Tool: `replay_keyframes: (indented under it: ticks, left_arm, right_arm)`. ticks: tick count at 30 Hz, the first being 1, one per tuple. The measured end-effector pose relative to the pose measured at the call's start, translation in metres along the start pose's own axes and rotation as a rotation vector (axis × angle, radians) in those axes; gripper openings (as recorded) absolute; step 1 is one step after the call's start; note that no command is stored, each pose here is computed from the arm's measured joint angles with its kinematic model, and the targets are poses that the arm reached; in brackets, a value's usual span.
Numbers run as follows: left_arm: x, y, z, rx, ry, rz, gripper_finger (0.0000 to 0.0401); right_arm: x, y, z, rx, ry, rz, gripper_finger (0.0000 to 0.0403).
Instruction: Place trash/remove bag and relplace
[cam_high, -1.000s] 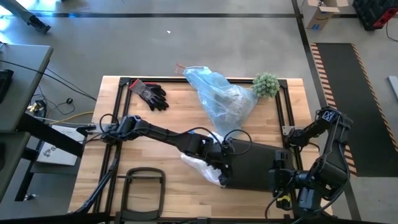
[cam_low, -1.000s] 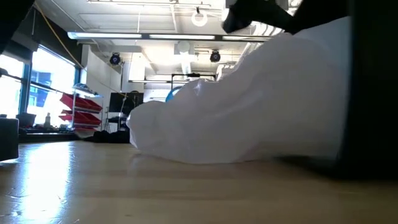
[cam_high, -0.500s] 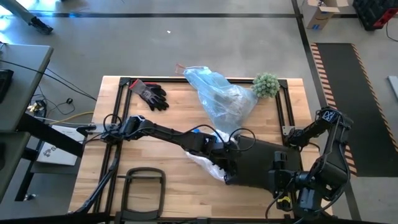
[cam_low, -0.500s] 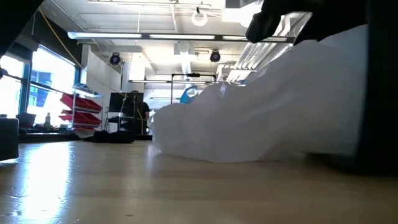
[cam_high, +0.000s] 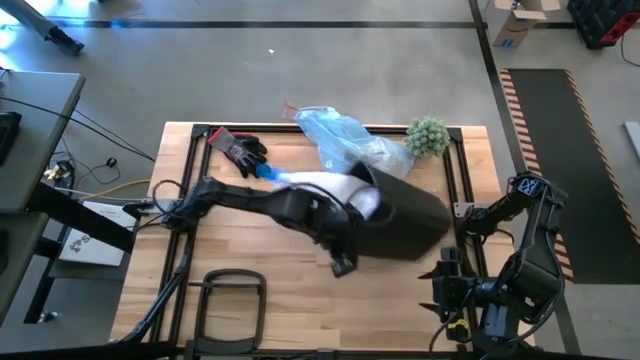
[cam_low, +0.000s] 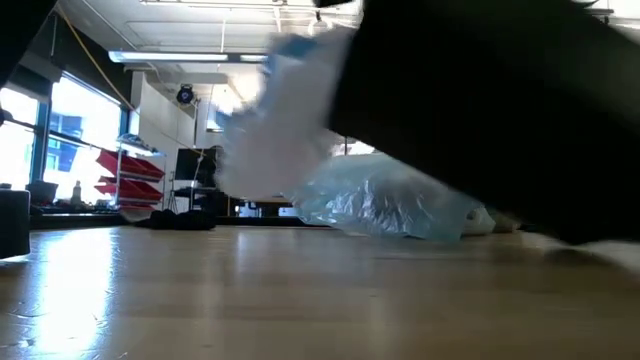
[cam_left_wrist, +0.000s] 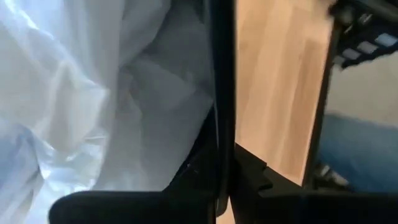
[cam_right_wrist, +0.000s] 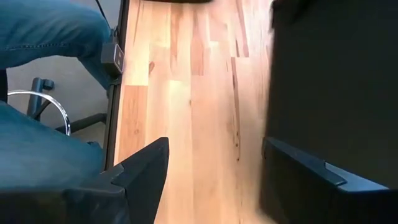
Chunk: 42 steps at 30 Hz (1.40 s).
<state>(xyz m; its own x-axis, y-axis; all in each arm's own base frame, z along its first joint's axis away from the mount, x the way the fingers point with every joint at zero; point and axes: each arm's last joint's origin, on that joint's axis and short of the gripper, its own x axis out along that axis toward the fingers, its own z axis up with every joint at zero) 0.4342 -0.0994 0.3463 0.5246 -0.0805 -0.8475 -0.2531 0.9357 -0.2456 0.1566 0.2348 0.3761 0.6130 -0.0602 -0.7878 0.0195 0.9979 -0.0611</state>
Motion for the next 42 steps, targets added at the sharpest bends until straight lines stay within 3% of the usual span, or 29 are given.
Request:
replay_keyframes:
  ticks: [5,8,17,22,24,26,30,33,35,42]
  left_arm:
    - [-0.057,0.016,-0.016,-0.040,0.091,0.071,0.0000]
    - [-0.073,0.021,-0.024,-0.057,0.133,0.101,0.0000]
    - [-0.078,0.016,-0.032,-0.028,0.214,0.045,0.0000]
    - [-0.077,0.008,-0.038,0.009,0.217,0.044,0.0000]
    - [-0.078,0.004,-0.040,0.023,0.217,0.046,0.0000]
    - [-0.078,-0.001,-0.044,0.039,0.216,0.046,0.0000]
    - [-0.079,-0.009,-0.049,0.083,0.203,0.064,0.0000]
    - [-0.079,-0.013,-0.053,0.114,0.196,0.073,0.0000]
    - [-0.080,-0.016,-0.054,0.131,0.183,0.089,0.0000]
    - [-0.081,-0.025,-0.055,0.243,0.083,0.134,0.0000]
  right_arm:
    - [0.000,0.002,0.002,-0.047,-0.034,0.004,0.0245]
    - [0.001,0.001,0.006,-0.078,-0.063,-0.008,0.0245]
    - [0.010,-0.007,0.018,-0.114,-0.084,-0.050,0.0245]
    - [0.017,-0.022,0.023,-0.098,-0.111,-0.206,0.0245]
    - [0.020,-0.035,0.021,-0.033,-0.079,-0.305,0.0245]
    - [0.025,-0.047,0.024,0.108,-0.088,-0.359,0.0245]
    - [0.051,-0.068,0.020,0.269,-0.033,-0.378,0.0245]
    - [0.082,-0.087,0.002,0.327,0.126,-0.487,0.0245]
    - [0.102,-0.093,-0.006,0.345,0.160,-0.519,0.0245]
    - [0.147,-0.089,-0.023,0.302,0.176,-0.383,0.0245]
